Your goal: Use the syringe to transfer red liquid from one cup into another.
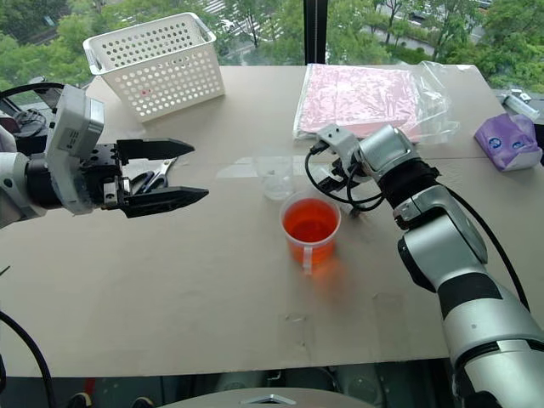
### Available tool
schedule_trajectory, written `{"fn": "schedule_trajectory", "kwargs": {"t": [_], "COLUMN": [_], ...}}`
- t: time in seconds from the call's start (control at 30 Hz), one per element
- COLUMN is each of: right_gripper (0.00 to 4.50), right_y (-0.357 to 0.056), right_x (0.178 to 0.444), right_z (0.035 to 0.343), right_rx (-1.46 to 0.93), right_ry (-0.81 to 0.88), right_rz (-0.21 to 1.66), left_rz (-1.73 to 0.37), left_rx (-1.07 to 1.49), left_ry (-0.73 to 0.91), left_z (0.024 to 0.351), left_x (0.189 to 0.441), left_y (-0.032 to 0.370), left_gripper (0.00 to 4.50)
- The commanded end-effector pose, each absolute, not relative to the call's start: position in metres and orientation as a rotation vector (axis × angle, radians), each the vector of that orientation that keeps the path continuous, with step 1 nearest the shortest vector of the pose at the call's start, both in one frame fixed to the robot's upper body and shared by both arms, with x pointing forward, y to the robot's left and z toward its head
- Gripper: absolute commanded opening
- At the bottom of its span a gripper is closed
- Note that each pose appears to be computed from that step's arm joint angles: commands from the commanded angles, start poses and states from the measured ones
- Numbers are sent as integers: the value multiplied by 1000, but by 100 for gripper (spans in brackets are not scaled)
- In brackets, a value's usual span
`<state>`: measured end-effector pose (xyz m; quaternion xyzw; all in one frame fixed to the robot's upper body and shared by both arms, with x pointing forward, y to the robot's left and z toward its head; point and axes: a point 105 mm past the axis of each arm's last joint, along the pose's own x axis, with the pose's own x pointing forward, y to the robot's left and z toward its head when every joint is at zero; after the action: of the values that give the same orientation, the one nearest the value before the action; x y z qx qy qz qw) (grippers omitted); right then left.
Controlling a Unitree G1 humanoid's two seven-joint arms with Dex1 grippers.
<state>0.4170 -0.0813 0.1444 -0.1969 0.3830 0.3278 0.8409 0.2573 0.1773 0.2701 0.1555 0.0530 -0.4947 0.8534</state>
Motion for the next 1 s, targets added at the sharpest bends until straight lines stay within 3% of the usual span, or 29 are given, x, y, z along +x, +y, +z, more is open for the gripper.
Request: {"fn": "schedule_trajectory", "kwargs": {"t": [0.03,0.1,0.27,0.53,0.73,0.87,1.0], "right_gripper": [205,153,153,153,153,153,153], "right_y": [-79,-79,-82,-103,-103,-100,-89], "right_x": [423,423,425,421,386,356,314], "right_z": [154,151,154,226,309,340,350], "right_rx": [-451,-454,-433,-141,108,201,333], "right_ry": [778,790,778,571,167,-153,-353], "right_rz": [691,691,692,764,951,1028,1132], "left_rz": [-1023,-1009,-985,-931,-978,-1019,-1076], "left_rx": [349,354,350,241,142,56,-46], "left_ry": [66,71,53,-12,-82,-146,-221], "left_z": [277,273,274,283,298,317,341], "left_x": [257,259,262,269,278,285,295], "left_y": [183,185,189,194,183,173,154], "left_gripper": [450,450,450,450,450,450,450]}}
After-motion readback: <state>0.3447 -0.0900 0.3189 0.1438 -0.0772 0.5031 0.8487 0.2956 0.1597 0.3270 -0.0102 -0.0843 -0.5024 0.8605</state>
